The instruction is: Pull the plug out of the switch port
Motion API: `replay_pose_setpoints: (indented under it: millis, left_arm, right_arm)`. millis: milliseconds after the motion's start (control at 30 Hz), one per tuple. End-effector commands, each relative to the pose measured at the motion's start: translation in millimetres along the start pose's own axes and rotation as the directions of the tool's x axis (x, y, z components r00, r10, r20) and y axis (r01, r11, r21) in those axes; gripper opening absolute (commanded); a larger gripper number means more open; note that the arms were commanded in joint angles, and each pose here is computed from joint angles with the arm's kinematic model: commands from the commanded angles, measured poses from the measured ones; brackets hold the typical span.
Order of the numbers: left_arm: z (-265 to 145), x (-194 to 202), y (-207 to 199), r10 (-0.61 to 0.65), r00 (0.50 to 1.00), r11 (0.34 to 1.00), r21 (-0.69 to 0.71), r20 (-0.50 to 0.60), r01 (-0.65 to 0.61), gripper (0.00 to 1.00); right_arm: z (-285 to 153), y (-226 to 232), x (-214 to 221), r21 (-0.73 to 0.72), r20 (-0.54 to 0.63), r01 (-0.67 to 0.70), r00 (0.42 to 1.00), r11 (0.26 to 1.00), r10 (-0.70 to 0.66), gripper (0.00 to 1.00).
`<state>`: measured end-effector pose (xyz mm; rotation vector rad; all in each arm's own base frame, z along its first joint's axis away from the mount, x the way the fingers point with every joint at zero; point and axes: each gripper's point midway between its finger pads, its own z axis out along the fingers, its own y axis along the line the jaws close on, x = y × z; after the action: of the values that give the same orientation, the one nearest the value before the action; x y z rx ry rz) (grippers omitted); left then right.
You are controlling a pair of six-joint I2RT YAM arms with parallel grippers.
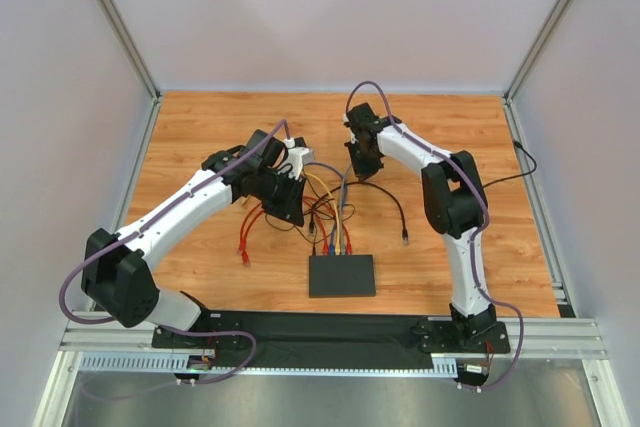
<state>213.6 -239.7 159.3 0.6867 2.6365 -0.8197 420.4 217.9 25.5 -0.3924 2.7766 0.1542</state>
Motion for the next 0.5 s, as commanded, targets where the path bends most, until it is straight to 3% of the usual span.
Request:
replay_pose_setpoints:
  millis: [0, 33, 200, 467]
  left_arm:
    - [-10.2, -9.4, -5.0, 0.007, 0.999, 1.000, 0.001, 0.040, -0.007, 0.27]
    - [-10.2, -9.4, -5.0, 0.007, 0.999, 1.000, 0.001, 0.040, -0.007, 0.27]
    - [-9.4, -10.2, -3.3, 0.003, 0.999, 1.000, -0.002, 0.044, -0.003, 0.27]
    - [-8.9, -9.2, -3.8, 0.002, 0.999, 1.000, 0.000, 0.046, -0.002, 0.27]
  right_arm:
    - [-8.4, 32.6, -6.9, -0.156, 0.023, -0.054, 0.998, 0.986, 0.058, 0.00]
    - [-12.4, 48.4, -4.4, -0.245, 0.005, -0.059, 0.998, 0.968, 0.062, 0.00]
    - [-20.1, 65.5, -0.4, -0.332, -0.008, -0.148, 0.988, 0.932, 0.155, 0.00]
    - [-30.8, 37.9, -3.2, -0.199, 0.024, -0.059, 0.998, 0.978, 0.065, 0.02]
